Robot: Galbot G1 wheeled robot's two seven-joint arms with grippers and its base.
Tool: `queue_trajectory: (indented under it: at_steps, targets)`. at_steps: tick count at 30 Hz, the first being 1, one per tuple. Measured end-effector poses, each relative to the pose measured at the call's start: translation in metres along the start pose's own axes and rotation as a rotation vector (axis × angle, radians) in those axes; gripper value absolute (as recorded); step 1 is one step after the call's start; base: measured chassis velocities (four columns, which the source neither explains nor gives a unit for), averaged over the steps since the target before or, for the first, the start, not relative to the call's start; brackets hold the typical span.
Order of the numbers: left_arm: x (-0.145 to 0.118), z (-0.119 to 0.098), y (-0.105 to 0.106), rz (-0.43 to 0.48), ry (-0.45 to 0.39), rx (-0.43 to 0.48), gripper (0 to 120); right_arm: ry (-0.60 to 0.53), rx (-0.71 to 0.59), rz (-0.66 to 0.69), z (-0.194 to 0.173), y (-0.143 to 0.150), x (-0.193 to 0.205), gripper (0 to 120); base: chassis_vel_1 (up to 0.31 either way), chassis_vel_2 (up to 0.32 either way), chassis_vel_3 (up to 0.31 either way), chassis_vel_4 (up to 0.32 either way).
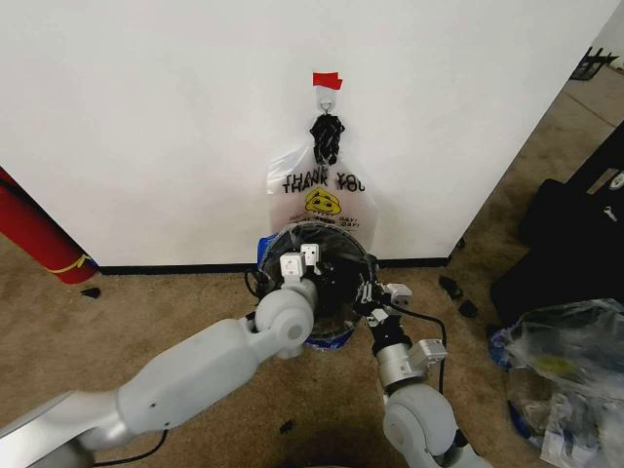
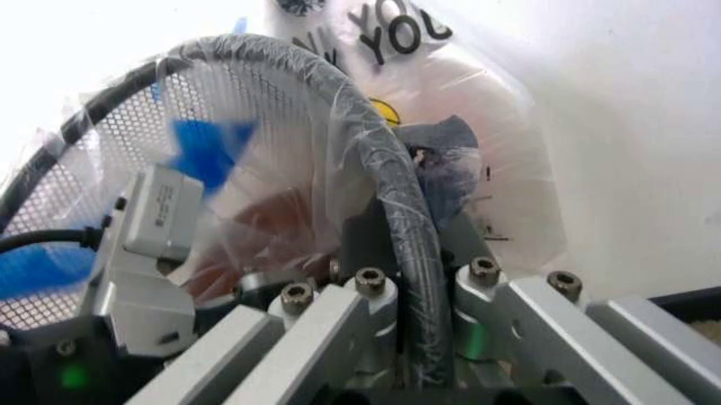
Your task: Pick up the garbage bag from the wall and place it over the trash bin.
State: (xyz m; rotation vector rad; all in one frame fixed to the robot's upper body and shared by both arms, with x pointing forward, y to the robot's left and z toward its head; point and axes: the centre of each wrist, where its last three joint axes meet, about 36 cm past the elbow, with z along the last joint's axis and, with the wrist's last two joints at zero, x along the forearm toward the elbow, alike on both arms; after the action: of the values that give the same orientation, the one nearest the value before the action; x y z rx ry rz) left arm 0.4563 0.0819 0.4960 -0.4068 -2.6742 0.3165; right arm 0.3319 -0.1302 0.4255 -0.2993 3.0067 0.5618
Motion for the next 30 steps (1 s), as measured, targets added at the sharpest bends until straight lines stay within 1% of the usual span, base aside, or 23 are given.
queue_trajectory:
  at_steps: [6, 10, 12, 17, 19, 24, 30]
  targets:
    - [-0.009, -0.001, 0.003, -0.046, -0.034, 0.015, 0, 0.001, 0.003, 0.002, 0.000, 0.000, 0.002, 0, 0.000, 0.000, 0.000, 0.000]
    - [-0.021, 0.004, 0.002, -0.062, -0.065, -0.016, 0, 0.000, 0.005, -0.001, -0.003, 0.000, 0.004, 0, 0.000, 0.000, 0.000, 0.000]
    - [-0.022, 0.004, 0.001, -0.061, -0.066, -0.016, 0, 0.000, 0.005, -0.002, -0.004, 0.000, 0.004, 0, 0.000, 0.000, 0.000, 0.000]
    - [-0.038, 0.006, -0.017, -0.052, -0.071, -0.002, 0, 0.000, 0.002, -0.001, -0.006, -0.001, 0.005, 0, 0.000, 0.000, 0.000, 0.000]
    - [-0.040, 0.006, -0.018, -0.053, -0.071, -0.001, 0, 0.001, 0.002, 0.000, -0.006, -0.001, 0.005, 0, 0.000, 0.000, 0.000, 0.000]
    - [-0.056, 0.011, -0.018, -0.064, -0.088, -0.004, 0, 0.003, 0.001, 0.000, -0.007, -0.003, 0.006, 0, 0.000, 0.000, 0.000, 0.000]
    - [-0.061, 0.015, -0.017, -0.071, -0.070, -0.010, 0, 0.000, 0.000, -0.005, -0.009, -0.004, 0.004, 0, 0.000, 0.000, 0.000, 0.000]
